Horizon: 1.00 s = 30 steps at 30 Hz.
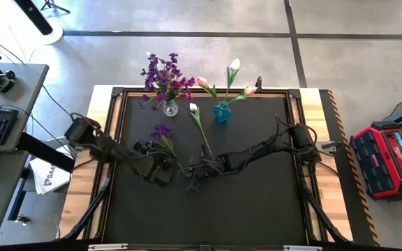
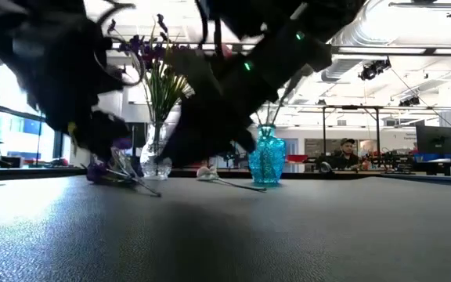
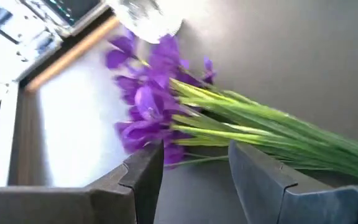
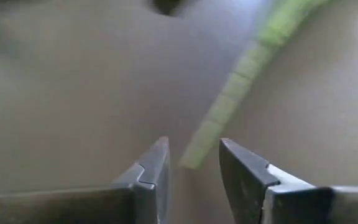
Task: Sort flowers into vase by color
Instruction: Put the purple flowers into the transparent vase
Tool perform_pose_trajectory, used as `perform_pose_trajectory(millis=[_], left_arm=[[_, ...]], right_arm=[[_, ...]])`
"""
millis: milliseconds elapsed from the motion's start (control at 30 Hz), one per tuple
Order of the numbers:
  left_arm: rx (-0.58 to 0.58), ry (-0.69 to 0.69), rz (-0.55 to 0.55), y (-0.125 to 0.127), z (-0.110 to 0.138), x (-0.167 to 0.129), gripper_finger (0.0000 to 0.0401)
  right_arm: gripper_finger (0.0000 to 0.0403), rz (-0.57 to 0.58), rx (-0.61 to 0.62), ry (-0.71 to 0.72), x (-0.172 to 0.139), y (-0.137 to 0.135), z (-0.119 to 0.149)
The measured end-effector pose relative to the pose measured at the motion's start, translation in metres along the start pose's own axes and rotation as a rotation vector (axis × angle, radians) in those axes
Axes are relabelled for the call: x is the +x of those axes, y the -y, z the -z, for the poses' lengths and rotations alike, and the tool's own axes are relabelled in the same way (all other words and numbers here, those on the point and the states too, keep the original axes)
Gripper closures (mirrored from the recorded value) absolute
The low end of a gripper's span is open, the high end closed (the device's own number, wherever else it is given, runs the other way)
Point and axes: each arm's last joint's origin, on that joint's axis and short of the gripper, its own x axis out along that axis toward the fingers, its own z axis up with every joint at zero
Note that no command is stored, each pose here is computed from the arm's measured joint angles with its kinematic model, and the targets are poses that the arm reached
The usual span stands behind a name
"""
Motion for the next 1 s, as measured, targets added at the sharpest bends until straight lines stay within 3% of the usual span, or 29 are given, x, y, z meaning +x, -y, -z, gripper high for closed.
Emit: perform_pose_trajectory(millis=[133, 233, 333, 533, 633, 767, 833, 1000], left_arm=[[0.022, -0.017, -0.016, -0.022, -0.016, -0.021, 0.0233], [-0.005, -0.073, 0.056, -0.032, -0.020, -0.037, 0.0233], [-0.117, -0.080, 0.165, -0.034, -0.016, -0.055, 0.0233], [-0.521, 0.182, 0.533, -0.009, 0.023, -0.091, 0.0233], [-0.656, 0.216, 0.595, 0.006, 0.032, -0.092, 0.0233], [-0.745, 0.246, 0.628, 0.037, 0.021, -0.082, 0.0233], [-0.755, 0.236, 0.646, 0.049, 0.010, -0.076, 0.0233], [-0.569, -0.045, 0.686, 0.056, -0.018, -0.054, 0.0231]], right_arm=[[0.0302, -0.104, -0.093, 0.082, -0.003, -0.014, -0.005], [0.0308, -0.048, -0.139, 0.061, -0.014, -0.020, -0.003], [0.0311, 0.021, -0.176, 0.030, -0.035, -0.027, 0.006], [0.0311, 0.086, -0.214, -0.009, -0.059, -0.037, 0.057], [0.0311, 0.129, -0.227, 0.012, -0.062, -0.037, 0.078], [0.0311, 0.158, -0.233, 0.064, -0.062, -0.033, 0.093], [0.0311, 0.174, -0.232, 0.083, -0.062, -0.030, 0.097], [0.0311, 0.178, -0.214, 0.112, -0.061, -0.023, 0.103]])
